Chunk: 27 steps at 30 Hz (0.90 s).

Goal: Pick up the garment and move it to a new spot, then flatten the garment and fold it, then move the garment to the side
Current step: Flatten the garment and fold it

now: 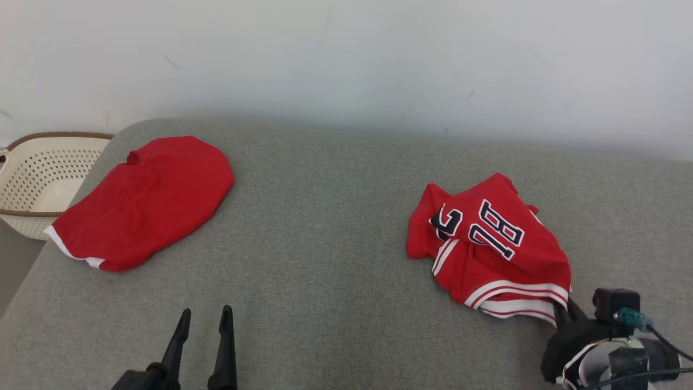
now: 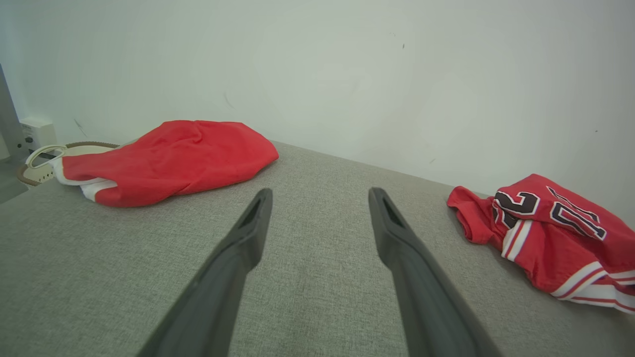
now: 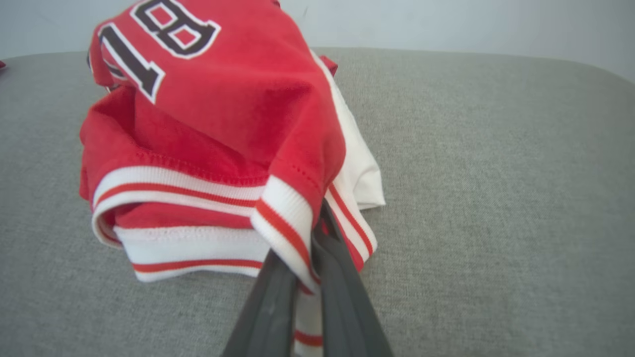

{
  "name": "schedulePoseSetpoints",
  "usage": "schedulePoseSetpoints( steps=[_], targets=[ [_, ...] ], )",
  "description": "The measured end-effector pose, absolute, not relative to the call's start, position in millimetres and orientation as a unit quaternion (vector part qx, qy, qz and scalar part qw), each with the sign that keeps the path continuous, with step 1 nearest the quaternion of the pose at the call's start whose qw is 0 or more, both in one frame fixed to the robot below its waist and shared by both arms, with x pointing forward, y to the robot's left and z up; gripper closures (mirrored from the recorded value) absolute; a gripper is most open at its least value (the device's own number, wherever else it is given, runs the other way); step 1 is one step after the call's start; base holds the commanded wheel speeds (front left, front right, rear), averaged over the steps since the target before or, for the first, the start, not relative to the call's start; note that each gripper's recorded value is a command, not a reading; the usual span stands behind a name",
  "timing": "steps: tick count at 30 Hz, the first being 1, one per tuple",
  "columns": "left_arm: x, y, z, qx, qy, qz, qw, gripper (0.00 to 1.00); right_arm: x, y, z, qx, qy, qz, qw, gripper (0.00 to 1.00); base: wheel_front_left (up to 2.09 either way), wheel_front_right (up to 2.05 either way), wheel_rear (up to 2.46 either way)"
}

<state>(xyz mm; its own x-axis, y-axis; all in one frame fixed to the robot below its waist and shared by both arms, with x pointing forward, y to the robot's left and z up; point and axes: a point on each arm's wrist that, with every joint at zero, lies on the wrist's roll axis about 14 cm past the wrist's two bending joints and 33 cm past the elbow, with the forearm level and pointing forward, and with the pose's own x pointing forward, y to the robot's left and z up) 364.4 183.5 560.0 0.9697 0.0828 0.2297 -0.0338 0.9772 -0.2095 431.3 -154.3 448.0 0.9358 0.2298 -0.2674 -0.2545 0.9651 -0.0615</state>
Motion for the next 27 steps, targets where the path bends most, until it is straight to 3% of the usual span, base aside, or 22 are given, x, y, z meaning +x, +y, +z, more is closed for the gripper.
schedulePoseSetpoints(
  steps=[12,18,19,20,21,27],
  targets=[
    [365,168,561,-0.109,-0.12,0.007,0.987,0.0,470,-216,555,-0.104,-0.002,0.068,0.992,1.0,0.0,0.0,0.0],
    [364,166,562,-0.11,-0.12,0.006,0.987,0.0,470,-233,566,-0.104,0.012,0.051,0.993,1.0,0.0,0.0,0.0],
    [364,167,562,-0.111,-0.12,0.006,0.987,0.0,469,-233,559,-0.101,0.026,0.051,0.993,0.83,0.0,0.0,0.0],
    [364,167,562,-0.111,-0.12,0.007,0.987,0.0,467,-233,553,-0.097,0.037,0.053,0.993,0.32,0.0,0.0,0.0],
    [364,168,561,-0.111,-0.119,0.008,0.987,0.0,466,-231,549,-0.091,0.042,0.054,0.994,0.0,0.0,0.0,0.0],
    [365,169,559,-0.113,-0.116,0.01,0.987,0.0,458,-217,541,-0.05,0.049,0.068,0.995,0.0,0.0,0.0,0.0]
  ],
)
